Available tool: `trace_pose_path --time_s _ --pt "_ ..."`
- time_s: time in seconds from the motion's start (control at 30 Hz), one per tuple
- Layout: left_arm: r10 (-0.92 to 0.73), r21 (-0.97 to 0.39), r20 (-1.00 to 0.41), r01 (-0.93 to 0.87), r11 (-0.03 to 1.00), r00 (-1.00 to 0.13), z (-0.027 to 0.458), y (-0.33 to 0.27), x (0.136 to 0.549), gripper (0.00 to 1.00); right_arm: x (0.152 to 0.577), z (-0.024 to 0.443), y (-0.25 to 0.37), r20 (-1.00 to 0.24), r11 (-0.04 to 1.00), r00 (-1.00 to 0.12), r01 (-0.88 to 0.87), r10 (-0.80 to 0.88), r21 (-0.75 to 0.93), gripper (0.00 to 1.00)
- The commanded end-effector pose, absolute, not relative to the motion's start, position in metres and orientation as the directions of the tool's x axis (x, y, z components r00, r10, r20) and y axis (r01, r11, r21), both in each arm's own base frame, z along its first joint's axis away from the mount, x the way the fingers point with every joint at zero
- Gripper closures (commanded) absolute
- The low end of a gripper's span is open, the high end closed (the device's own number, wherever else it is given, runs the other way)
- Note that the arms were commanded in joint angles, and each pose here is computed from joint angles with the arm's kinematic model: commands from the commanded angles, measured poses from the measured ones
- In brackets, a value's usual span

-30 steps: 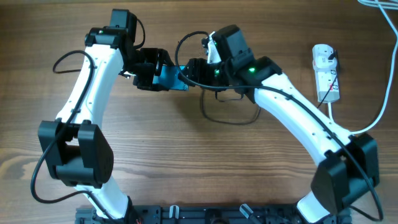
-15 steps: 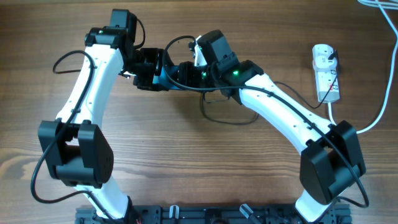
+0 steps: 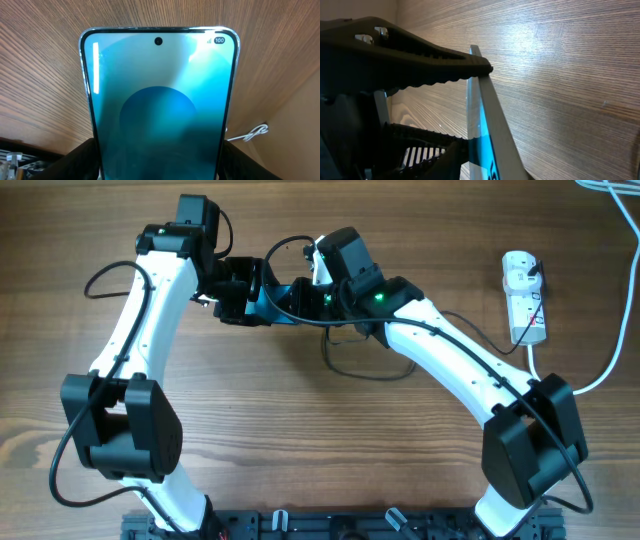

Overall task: Plug charger to phone and switch on socket
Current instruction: 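Bring the right gripper to the phone and grasp its side edge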

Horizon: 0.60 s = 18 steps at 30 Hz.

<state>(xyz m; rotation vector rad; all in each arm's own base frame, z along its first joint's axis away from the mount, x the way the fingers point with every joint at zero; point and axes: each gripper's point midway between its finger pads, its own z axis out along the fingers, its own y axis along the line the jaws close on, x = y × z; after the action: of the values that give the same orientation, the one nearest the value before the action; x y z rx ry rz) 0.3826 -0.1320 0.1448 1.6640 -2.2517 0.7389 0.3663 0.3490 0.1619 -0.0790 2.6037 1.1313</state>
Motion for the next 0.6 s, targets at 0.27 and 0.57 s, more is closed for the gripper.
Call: trace_pose_path --time_s 0.27,0.57 --pt "-0.814 -0.311 0.466 -0.925 0.216 -0.347 0.168 -0.135 0.385 0.94 0.365 0.167 0.361 -0.291 0.647 -0.956 -0.198 0.038 0.737 0.96" --pt "-0.814 -0.312 0.466 -0.925 0.217 -0.348 0.168 -0.135 0.385 0.82 0.361 0.182 0.374 -0.283 0.567 -0.959 -0.223 0.019 0.793 0.96"
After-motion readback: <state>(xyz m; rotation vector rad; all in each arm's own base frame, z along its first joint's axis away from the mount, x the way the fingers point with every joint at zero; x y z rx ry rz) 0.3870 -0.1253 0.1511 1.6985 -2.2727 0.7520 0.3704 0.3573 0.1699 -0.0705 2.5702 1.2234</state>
